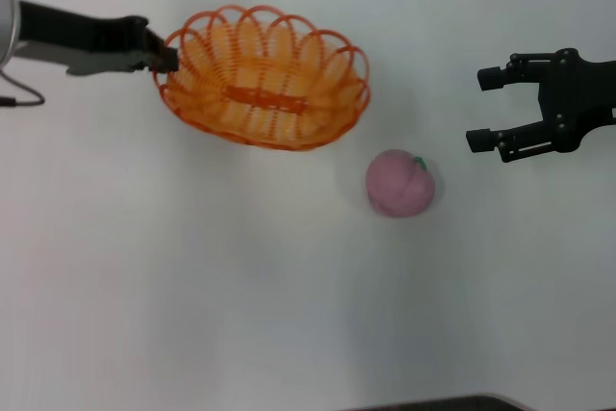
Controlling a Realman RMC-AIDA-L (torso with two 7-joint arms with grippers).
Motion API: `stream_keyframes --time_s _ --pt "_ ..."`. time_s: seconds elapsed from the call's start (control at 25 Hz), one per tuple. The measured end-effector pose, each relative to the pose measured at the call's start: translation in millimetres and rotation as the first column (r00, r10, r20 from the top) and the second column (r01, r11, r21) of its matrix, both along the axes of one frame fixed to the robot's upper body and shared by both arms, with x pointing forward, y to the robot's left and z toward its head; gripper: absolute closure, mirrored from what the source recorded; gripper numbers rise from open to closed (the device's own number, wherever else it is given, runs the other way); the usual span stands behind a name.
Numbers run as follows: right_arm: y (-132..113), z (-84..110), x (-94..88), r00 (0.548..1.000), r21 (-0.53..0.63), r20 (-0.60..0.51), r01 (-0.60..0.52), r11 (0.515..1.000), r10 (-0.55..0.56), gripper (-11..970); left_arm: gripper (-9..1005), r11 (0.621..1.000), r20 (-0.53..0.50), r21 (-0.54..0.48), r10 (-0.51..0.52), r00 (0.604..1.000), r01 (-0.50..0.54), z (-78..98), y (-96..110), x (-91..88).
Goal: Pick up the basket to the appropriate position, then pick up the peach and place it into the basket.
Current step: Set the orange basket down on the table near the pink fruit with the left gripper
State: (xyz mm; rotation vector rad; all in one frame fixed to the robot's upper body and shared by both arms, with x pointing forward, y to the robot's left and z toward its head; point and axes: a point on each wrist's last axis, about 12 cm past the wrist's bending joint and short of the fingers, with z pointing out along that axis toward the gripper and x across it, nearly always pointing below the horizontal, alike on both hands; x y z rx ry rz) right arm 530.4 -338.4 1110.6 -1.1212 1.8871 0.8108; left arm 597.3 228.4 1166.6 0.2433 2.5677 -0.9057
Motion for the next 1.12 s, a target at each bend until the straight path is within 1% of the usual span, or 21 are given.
stream_keyframes --time_s 0.12,0.2,0.36,0.44,0.48,0.6,0.68,0.8,0.88,1.04,1.08,1.12 --pt "-0.1 -0.1 0.1 1.000 -0.002 0.006 -0.002 1.000 0.002 90 933 0.996 -0.027 -0.010 0.087 0.996 -0.088 -18.4 17.0 -6.0" --pt "-1.1 -1.0 0.6 1.000 -0.010 0.016 0.005 1.000 -0.005 90 930 0.987 -0.047 -0.016 0.160 0.986 -0.161 -34.5 31.2 -12.4" --pt "-4.0 -3.9 2.8 0.999 -0.032 0.033 0.038 0.999 -0.037 92 925 0.969 -0.080 -0.026 0.242 0.967 -0.245 -63.2 45.7 -25.6" --pt "-5.8 -3.3 3.7 0.998 -0.028 0.040 0.054 0.998 -0.053 93 922 0.960 -0.090 -0.038 0.274 0.958 -0.278 -71.7 50.9 -31.1" --pt "-8.8 -1.8 4.4 0.996 -0.017 0.050 0.077 0.997 -0.076 93 921 0.945 -0.104 -0.065 0.312 0.944 -0.319 -77.6 57.2 -37.2" --pt "-10.9 -0.6 4.9 0.994 -0.009 0.056 0.091 0.996 -0.091 94 917 0.935 -0.122 -0.092 0.330 0.936 -0.342 -80.6 61.0 -41.8" --pt "-11.7 -0.3 5.4 0.993 -0.007 0.060 0.099 0.995 -0.098 95 840 0.928 -0.136 -0.114 0.340 0.931 -0.355 -82.5 65.4 -46.2" --pt "-10.5 -0.7 5.8 0.993 -0.005 0.061 0.100 0.995 -0.100 96 724 0.925 -0.137 -0.118 0.345 0.929 -0.361 -83.4 70.2 -50.2" --pt "-9.8 -0.9 5.8 0.993 -0.003 0.062 0.100 0.995 -0.100 97 683 0.926 -0.122 -0.116 0.346 0.930 -0.359 -81.2 73.4 -50.9" --pt "-8.7 -0.3 6.8 0.993 0.003 0.061 0.103 0.995 -0.103 98 600 0.930 -0.061 -0.124 0.342 0.938 -0.347 -73.8 80.9 -50.7" --pt "-8.5 -0.2 7.1 0.993 0.006 0.060 0.106 0.994 -0.106 99 580 0.940 0.034 -0.162 0.310 0.950 -0.300 -63.6 85.8 -51.0" --pt "-8.2 0.1 7.3 0.992 0.012 0.061 0.110 0.994 -0.110 99 559 0.945 0.069 -0.179 0.288 0.955 -0.272 -60.2 86.4 -52.0"
